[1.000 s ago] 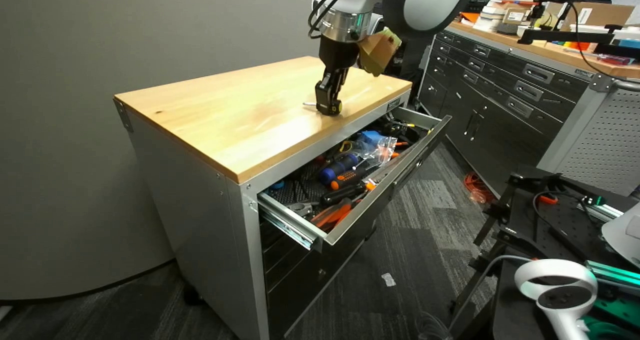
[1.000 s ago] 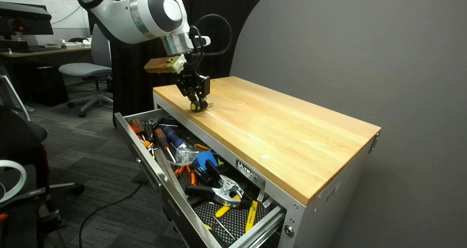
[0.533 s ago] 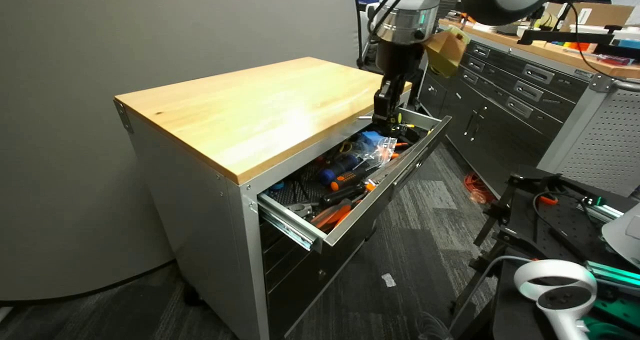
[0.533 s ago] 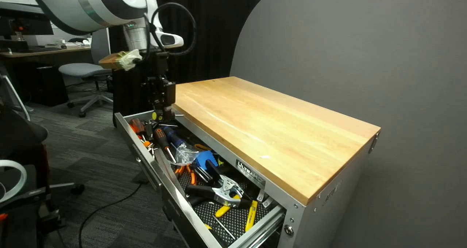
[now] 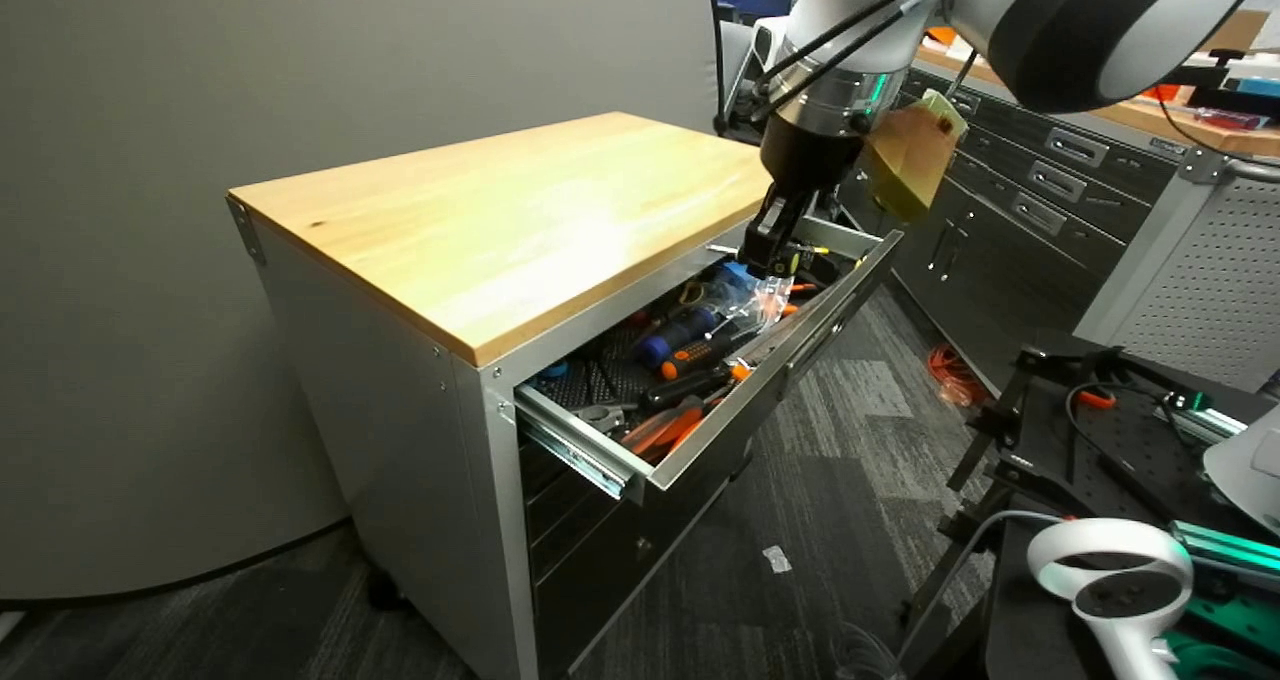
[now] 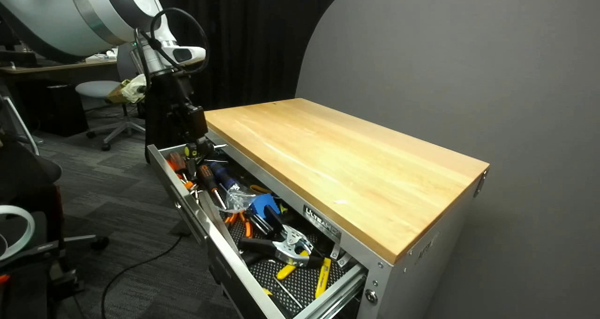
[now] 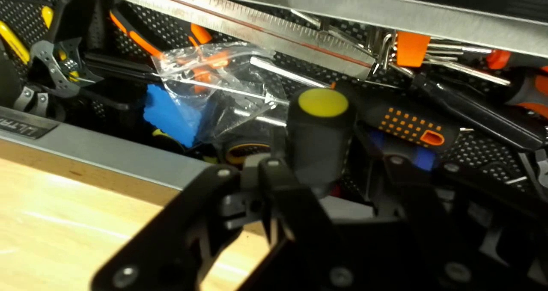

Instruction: Put the screwdriver in the drawer then close it

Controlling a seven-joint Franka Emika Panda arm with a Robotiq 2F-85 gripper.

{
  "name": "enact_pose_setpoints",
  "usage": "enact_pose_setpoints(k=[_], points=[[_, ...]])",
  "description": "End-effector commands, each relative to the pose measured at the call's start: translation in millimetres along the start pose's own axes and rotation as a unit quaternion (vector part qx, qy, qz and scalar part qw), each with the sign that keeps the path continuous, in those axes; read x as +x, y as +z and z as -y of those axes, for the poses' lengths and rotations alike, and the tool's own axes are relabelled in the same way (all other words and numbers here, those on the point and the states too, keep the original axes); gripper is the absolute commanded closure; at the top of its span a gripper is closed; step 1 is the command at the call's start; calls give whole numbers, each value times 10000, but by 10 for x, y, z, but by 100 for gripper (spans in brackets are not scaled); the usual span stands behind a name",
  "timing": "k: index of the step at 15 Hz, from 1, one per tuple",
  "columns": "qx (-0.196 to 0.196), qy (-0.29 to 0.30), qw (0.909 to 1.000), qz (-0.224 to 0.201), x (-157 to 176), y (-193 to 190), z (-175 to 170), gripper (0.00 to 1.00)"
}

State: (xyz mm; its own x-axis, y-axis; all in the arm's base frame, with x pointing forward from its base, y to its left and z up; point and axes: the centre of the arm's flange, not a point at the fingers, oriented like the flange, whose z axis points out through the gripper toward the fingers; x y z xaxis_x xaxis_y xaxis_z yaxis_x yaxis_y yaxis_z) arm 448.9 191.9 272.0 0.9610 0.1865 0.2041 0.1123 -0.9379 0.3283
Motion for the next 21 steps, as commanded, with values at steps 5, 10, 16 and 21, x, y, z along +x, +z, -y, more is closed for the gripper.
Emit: enact_pose_setpoints(k=[5,10,16,21], points=[[145,-165,9992,337,-63,177,66,5],[505,-342,9821,1784,-866,166,-38,0],[274,-314,9841,1725,-1123,493,306,45],[-23,-282,9945,1013,-841,660,587,85]])
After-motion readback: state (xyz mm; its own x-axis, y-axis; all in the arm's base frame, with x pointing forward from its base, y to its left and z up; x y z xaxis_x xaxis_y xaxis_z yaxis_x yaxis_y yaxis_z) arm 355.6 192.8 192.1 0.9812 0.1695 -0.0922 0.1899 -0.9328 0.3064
